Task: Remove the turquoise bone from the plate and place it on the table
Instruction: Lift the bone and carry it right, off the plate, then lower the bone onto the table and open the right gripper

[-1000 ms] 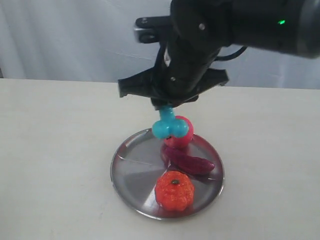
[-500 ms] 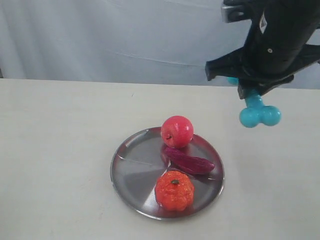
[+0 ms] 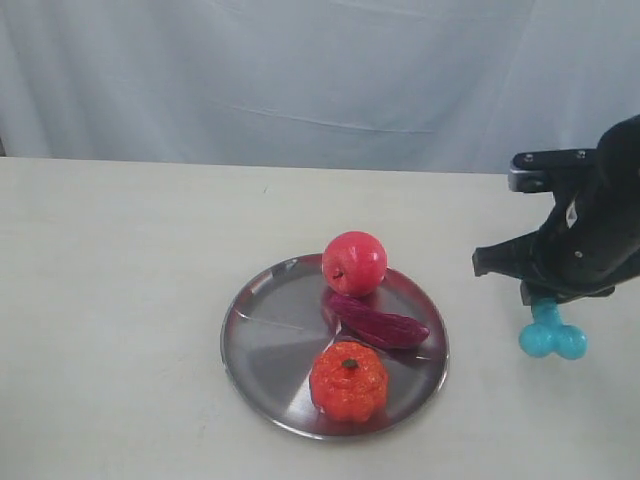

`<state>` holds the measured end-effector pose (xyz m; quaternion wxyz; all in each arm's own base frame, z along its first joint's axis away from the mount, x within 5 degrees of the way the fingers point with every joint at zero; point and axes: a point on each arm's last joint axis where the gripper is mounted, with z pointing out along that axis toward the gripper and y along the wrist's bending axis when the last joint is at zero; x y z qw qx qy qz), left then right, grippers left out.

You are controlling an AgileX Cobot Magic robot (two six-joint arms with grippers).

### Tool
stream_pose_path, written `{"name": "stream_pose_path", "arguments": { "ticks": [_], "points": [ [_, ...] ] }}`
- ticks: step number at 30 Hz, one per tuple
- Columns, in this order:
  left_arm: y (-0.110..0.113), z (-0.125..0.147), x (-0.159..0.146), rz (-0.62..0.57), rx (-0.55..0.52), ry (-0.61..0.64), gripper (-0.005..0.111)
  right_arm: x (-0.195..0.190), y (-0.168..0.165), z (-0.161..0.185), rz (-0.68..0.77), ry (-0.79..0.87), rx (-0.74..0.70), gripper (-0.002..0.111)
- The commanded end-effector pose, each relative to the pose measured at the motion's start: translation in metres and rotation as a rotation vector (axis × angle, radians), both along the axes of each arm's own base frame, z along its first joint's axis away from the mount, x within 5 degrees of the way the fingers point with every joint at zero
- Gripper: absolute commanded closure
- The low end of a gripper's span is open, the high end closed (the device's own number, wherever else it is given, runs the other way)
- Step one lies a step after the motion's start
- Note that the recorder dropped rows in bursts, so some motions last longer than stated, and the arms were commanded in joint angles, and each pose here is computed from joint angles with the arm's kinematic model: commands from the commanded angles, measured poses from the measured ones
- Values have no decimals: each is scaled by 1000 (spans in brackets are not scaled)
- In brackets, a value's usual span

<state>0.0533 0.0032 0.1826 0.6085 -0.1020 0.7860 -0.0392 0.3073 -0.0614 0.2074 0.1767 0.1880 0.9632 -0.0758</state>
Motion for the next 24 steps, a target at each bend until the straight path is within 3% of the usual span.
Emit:
{"name": "stream_pose_path", "arguments": {
  "ticks": [1, 13, 24],
  "points": [
    [0, 0, 0, -5, -5, -4, 107, 11, -2, -18, 28, -20, 4, 91],
    [0, 0, 0, -5, -5, -4, 107, 32, -2, -63, 79, -29, 22, 91],
    [0, 0, 0, -5, -5, -4, 107, 36, -2, -71, 83, -49, 31, 91]
  ]
}}
